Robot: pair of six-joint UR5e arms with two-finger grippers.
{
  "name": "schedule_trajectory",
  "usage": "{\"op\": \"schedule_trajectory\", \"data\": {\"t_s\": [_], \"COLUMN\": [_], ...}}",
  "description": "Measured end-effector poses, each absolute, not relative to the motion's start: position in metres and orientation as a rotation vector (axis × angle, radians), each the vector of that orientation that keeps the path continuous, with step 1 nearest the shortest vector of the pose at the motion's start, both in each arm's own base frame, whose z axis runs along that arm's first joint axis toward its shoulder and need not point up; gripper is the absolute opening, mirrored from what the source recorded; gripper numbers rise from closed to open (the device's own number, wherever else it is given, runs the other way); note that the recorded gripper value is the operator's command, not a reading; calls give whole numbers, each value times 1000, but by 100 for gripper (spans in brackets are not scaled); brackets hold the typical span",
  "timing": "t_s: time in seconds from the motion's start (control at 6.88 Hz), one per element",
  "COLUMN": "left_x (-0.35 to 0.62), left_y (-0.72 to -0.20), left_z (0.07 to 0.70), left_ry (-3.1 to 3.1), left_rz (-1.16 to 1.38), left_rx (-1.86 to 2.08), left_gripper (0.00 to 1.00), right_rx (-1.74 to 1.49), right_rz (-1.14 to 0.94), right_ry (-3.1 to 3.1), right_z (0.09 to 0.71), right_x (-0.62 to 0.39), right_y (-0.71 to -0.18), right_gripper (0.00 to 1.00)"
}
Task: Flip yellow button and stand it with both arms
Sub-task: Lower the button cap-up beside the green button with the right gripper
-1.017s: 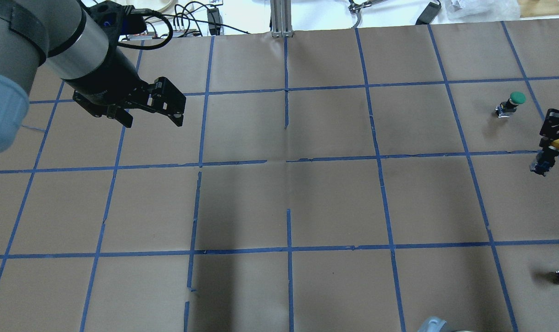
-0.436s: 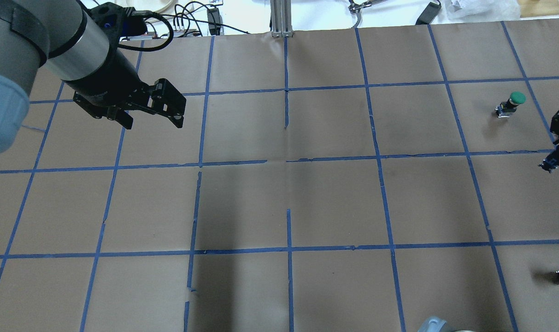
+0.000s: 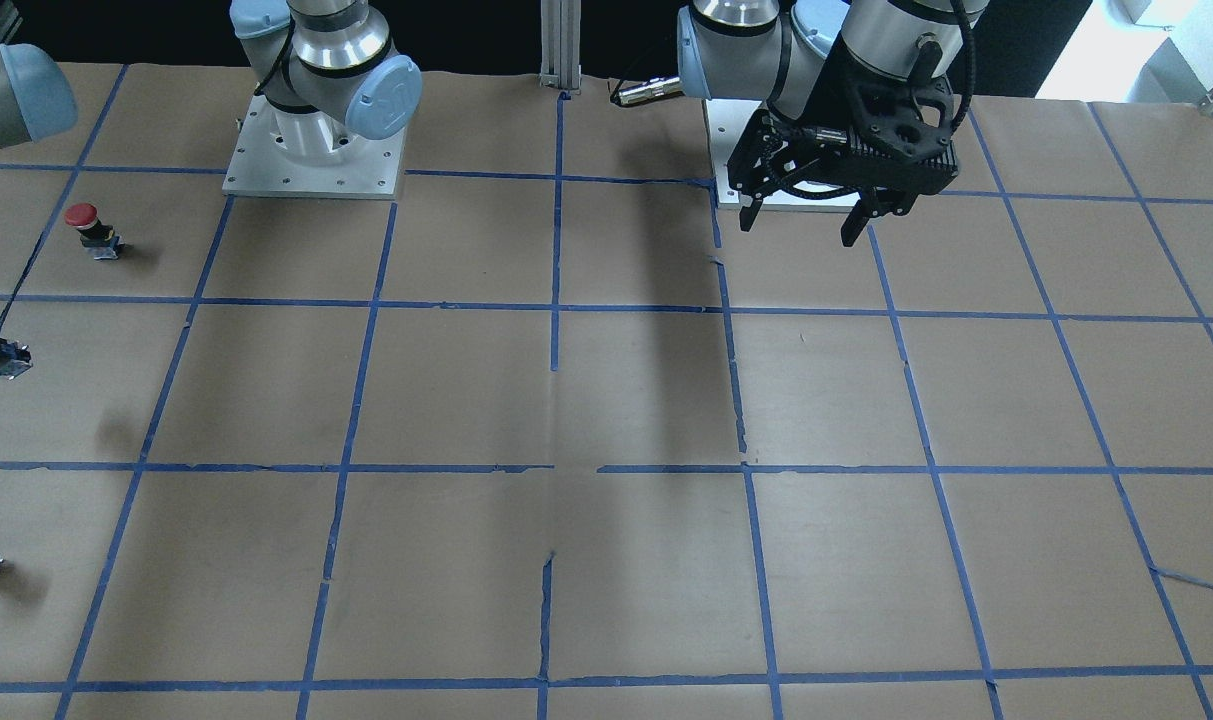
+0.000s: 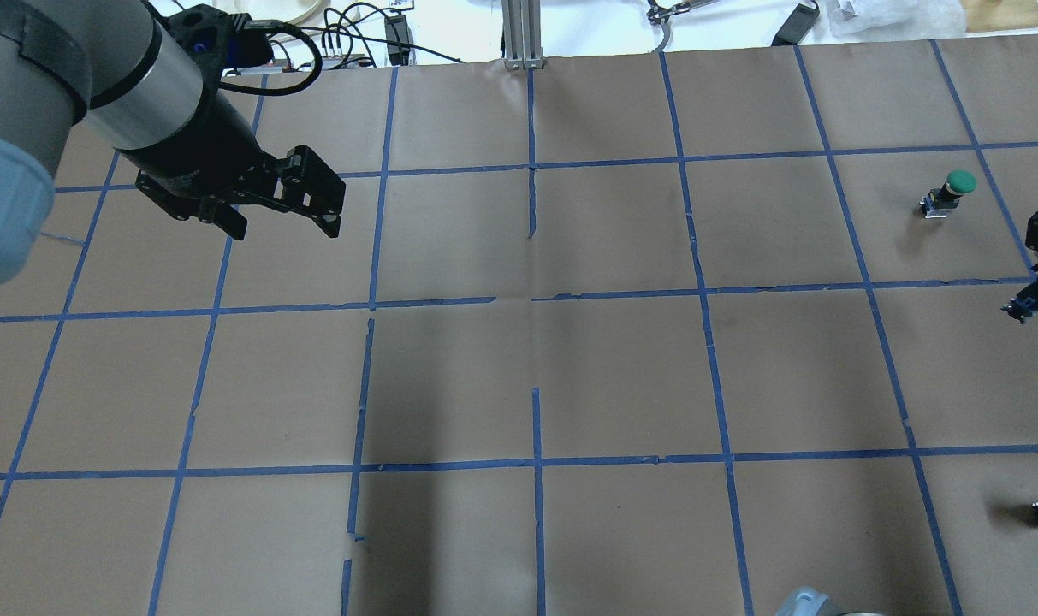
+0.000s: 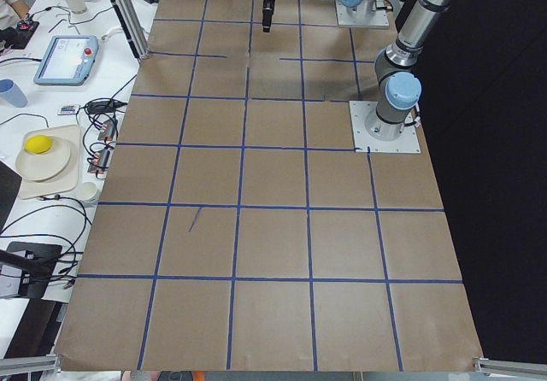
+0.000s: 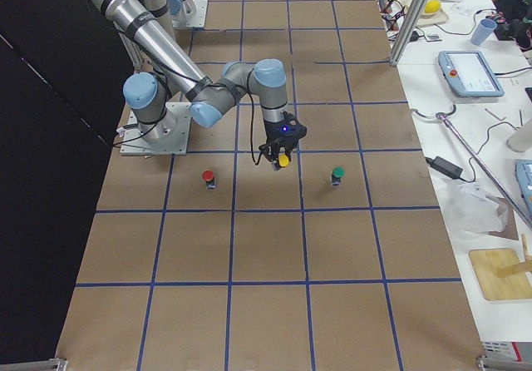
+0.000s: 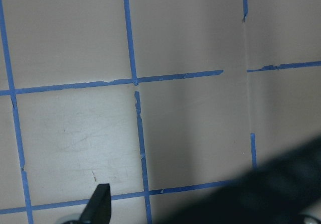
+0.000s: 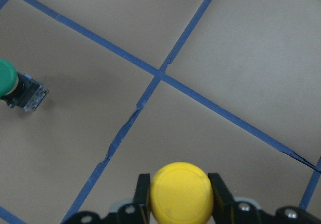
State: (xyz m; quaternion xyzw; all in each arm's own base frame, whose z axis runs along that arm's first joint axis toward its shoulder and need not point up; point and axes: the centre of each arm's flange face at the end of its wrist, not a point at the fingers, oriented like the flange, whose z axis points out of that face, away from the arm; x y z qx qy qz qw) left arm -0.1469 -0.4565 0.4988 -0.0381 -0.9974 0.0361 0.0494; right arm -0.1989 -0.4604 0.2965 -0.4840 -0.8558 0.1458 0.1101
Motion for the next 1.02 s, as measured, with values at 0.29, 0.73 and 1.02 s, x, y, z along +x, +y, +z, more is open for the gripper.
{"op": "schedule_trajectory", "data": {"t_s": [0.29,0.73,1.02], "left_x": [-147,-147,-147], "left_y": [-456,-456,-456], "left_z": [499,498,498], "left_ry": [-3039,-3039,-3039], "left_rz": [110,109,108], "left_rx": [-117,-118,-117], "left_gripper": [99,99,99], "right_rx": [-1456,-1504,-1506], "right_rz": [449,462,470], "right_ry": [-2421,-2333,-2279], "right_z": [275,256,245], "right_x": [-194,-186,-168], "right_y": [-458,-453,-462], "right_gripper": [3,4,4]}}
